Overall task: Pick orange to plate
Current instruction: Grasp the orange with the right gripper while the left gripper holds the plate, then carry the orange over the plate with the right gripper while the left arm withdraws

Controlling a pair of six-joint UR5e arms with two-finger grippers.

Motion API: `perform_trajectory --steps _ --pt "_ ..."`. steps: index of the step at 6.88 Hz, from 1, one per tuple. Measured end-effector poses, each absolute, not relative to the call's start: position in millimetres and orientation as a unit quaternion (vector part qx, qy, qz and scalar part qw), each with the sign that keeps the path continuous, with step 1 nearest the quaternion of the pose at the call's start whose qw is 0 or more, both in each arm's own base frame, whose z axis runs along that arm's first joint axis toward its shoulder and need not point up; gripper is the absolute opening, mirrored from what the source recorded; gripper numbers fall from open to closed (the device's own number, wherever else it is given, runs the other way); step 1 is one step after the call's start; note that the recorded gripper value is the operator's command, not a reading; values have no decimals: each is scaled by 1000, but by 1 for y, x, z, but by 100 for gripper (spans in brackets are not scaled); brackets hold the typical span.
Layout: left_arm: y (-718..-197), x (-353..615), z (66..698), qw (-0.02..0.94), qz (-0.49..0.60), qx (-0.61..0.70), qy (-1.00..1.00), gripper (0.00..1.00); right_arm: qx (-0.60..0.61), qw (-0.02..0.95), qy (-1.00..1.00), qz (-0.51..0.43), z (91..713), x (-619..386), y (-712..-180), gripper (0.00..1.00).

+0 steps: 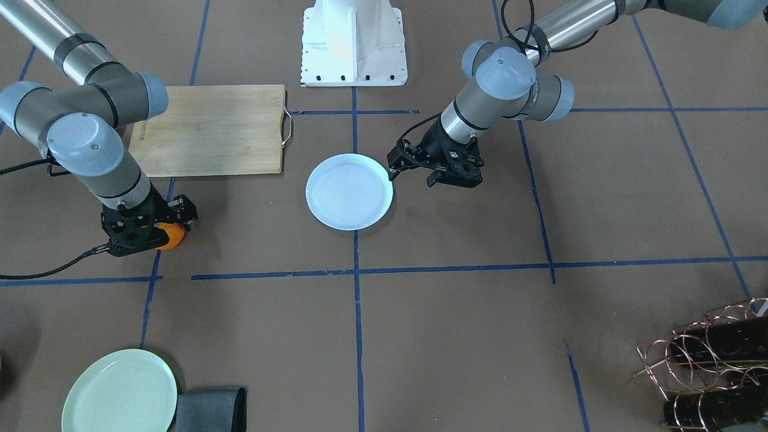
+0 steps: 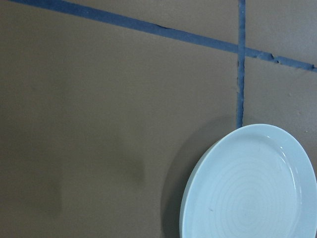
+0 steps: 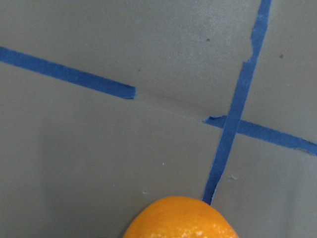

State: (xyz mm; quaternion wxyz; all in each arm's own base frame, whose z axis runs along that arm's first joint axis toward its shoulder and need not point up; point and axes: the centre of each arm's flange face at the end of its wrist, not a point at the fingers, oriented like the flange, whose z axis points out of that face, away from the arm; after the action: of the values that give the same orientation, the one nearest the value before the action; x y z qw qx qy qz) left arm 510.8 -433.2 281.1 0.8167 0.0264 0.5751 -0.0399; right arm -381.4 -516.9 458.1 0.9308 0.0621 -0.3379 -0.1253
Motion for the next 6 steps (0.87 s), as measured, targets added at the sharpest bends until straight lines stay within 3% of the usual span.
perform_trajectory --steps 1,2,4,6 --pt "-433 511 280 816 -40 26 576 98 65 930 -340 -125 460 -383 -518 28" --pt "-433 511 280 816 -41 26 576 98 63 930 -343 -118 459 -383 -518 0" --pt "-432 505 272 811 -40 31 582 98 61 927 -354 -104 447 -383 -516 0" --pt "-425 473 267 803 -37 44 593 98 55 915 -391 -80 381 -401 -519 0"
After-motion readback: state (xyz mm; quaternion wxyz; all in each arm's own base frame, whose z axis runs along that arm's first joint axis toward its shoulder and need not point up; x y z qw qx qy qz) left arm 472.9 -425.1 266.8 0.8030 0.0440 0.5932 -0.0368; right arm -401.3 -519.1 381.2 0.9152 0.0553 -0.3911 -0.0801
